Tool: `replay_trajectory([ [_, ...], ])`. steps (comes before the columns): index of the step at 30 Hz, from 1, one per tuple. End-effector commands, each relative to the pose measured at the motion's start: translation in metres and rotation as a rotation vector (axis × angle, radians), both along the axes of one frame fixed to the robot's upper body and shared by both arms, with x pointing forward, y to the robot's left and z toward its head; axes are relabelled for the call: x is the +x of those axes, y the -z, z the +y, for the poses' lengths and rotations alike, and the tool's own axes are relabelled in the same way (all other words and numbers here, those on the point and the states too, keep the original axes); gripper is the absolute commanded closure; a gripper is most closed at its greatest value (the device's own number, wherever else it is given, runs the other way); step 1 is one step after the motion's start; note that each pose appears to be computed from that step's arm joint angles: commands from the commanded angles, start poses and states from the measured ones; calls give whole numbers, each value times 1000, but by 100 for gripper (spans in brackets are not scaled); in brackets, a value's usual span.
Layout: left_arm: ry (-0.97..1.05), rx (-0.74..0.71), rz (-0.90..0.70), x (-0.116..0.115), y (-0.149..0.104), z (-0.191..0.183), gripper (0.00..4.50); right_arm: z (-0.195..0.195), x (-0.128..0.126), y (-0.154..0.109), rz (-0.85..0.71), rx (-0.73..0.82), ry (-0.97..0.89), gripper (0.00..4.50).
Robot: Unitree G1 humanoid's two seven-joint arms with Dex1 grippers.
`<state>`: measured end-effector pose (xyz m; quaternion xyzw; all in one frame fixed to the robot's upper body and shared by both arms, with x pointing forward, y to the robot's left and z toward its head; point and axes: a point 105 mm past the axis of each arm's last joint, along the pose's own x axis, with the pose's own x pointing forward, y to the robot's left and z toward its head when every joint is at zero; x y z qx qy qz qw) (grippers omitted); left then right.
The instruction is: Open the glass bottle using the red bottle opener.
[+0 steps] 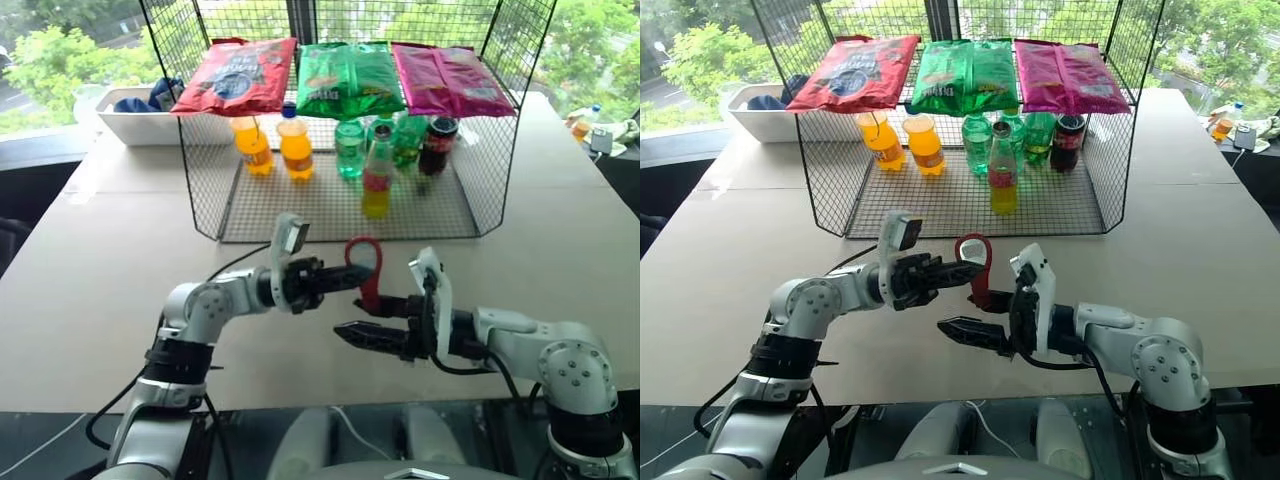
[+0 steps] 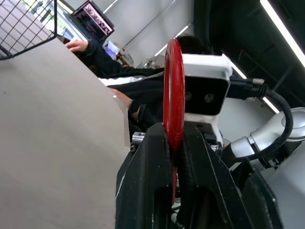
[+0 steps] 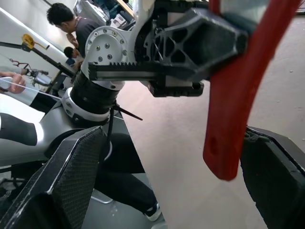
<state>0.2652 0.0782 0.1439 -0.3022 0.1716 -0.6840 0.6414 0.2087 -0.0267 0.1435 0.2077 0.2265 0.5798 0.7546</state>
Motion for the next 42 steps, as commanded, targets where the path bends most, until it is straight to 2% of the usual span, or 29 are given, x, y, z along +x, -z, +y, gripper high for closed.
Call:
replay_trajectory([
  [1, 22, -19, -21, -4, -5, -2, 450, 3, -7, -13, -32, 31, -36, 26],
  [3, 6, -27, -22, -3, -4, -3, 450, 4, -11, -13, -23, 29, -55, 71],
  [6, 3, -28, -23, -3, -3, -4, 450, 4, -13, -12, -19, 23, -61, 189],
  [11, 13, -31, -14, -5, -2, -6, 450, 4, -12, -11, -15, 12, -55, 444],
  [16, 15, -36, -4, -8, -1, -6, 450, 4, -13, -12, -10, 16, -61, 444],
  [20, -29, -61, -6, -4, -3, -5, 310, 3, -9, -11, -8, 11, -41, 450],
  [26, -111, -119, -27, 8, -12, -2, 8, -11, 1, -7, 3, -13, 37, 450],
  [31, -283, -124, -152, 36, -21, -1, 3, -41, 22, 2, -4, -35, 246, 450],
  [35, -610, 11, -447, 86, -23, -1, 3, -95, 75, 3, -259, -216, 638, 450],
  [39, -719, 60, -667, 102, -29, -9, 3, -107, 88, -4, -339, -199, 741, 450],
  [42, -777, 76, -752, 109, -31, -11, 3, -106, 90, -5, -363, -191, 752, 450],
])
